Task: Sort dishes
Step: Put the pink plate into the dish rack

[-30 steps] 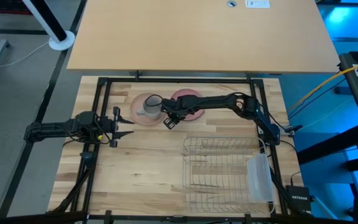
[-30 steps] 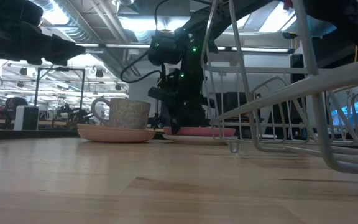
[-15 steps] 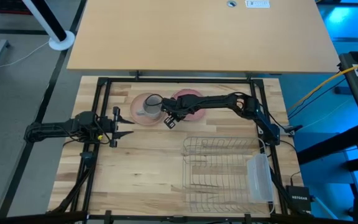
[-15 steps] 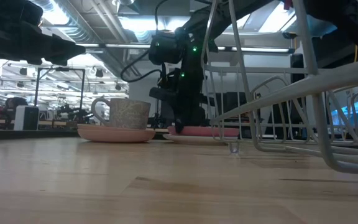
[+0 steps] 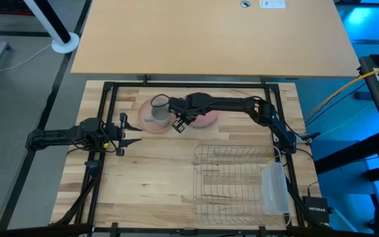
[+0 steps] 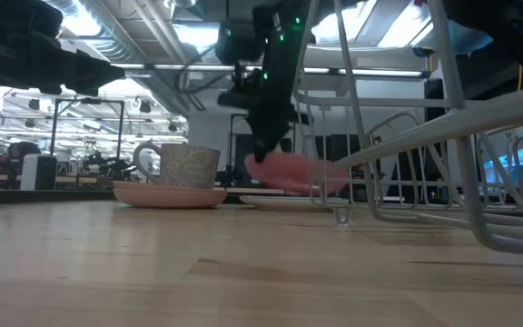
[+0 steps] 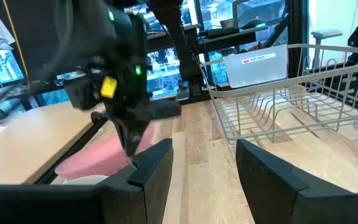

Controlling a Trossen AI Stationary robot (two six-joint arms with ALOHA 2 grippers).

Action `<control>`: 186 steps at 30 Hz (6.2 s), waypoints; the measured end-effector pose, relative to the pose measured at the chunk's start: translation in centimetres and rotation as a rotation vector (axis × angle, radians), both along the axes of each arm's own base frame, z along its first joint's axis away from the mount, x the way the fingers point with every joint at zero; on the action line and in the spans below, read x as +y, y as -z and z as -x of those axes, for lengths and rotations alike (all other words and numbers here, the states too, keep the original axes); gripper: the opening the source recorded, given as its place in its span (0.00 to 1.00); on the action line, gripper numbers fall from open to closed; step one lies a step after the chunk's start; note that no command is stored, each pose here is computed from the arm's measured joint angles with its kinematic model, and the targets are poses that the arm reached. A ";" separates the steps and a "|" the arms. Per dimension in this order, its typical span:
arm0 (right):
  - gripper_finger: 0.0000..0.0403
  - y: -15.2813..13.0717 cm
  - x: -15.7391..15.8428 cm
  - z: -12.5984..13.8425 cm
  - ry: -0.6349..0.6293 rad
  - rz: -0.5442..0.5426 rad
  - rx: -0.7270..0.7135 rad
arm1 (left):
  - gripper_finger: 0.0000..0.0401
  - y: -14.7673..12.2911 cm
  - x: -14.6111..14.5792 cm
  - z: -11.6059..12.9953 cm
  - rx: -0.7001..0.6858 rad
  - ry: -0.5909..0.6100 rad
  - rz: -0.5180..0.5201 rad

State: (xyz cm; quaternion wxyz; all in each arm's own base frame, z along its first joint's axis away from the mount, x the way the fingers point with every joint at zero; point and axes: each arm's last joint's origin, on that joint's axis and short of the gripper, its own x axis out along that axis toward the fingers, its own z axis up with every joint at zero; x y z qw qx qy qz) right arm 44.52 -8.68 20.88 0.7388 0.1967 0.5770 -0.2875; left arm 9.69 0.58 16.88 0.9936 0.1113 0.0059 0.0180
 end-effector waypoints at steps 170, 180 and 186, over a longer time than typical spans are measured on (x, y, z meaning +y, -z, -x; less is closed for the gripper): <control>0.31 -18.1 14.2 2.1 -1.001 -0.455 -0.650 | 0.03 -8.4 -5.2 -11.4 -0.027 0.514 -0.002; 0.36 -19.4 14.1 1.7 -1.010 -0.349 -0.769 | 0.03 -8.3 -5.2 -11.4 0.017 0.520 0.165; 0.36 -22.3 13.5 2.7 -1.079 -0.236 -0.916 | 0.03 -8.7 -5.2 -11.3 0.014 0.494 0.299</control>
